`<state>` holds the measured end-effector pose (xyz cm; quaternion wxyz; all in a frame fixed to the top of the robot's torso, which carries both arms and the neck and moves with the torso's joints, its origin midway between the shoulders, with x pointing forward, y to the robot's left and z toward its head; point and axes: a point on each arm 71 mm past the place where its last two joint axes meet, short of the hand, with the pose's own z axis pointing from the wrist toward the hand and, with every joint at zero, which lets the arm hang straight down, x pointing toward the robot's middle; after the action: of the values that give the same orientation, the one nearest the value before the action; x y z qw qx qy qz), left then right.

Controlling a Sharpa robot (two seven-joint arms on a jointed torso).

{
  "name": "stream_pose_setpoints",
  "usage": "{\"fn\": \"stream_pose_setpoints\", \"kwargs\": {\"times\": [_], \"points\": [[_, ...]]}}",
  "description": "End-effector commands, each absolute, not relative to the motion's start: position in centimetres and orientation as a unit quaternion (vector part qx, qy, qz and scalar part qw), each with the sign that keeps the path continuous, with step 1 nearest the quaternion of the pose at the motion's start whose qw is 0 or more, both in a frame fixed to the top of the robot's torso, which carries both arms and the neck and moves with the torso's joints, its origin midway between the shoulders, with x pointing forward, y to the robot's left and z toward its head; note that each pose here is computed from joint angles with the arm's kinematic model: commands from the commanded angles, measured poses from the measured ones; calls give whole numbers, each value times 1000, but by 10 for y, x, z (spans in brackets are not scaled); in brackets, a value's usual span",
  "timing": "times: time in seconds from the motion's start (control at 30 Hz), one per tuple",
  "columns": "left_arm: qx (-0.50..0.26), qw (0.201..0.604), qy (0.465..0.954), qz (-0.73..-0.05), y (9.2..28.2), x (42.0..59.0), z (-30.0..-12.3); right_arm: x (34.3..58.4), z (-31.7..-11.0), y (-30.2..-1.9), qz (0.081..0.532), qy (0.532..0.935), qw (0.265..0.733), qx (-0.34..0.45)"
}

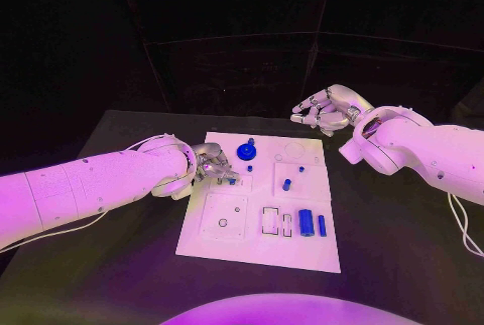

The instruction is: Assemble the parts on the task board

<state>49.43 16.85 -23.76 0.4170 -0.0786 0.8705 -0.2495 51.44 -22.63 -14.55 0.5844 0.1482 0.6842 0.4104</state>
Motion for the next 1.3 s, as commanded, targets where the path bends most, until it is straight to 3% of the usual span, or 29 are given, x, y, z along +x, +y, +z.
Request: {"fn": "stream_pose_setpoints", "kwargs": {"times": [0.03, 0.6, 1.0, 1.3], "points": [[-112, 424, 857, -272, 169, 494, -234, 515, -144, -225, 413, 685, 583, 144], [-136, 508, 799, -293, 178, 480, -227, 515, -145, -228, 410, 685, 584, 146], [-107, 585, 752, -284, 174, 465, -240, 516, -145, -230, 408, 685, 585, 147], [-57, 602, 751, -265, 171, 460, -247, 516, -145, -230, 407, 686, 585, 147]]}}
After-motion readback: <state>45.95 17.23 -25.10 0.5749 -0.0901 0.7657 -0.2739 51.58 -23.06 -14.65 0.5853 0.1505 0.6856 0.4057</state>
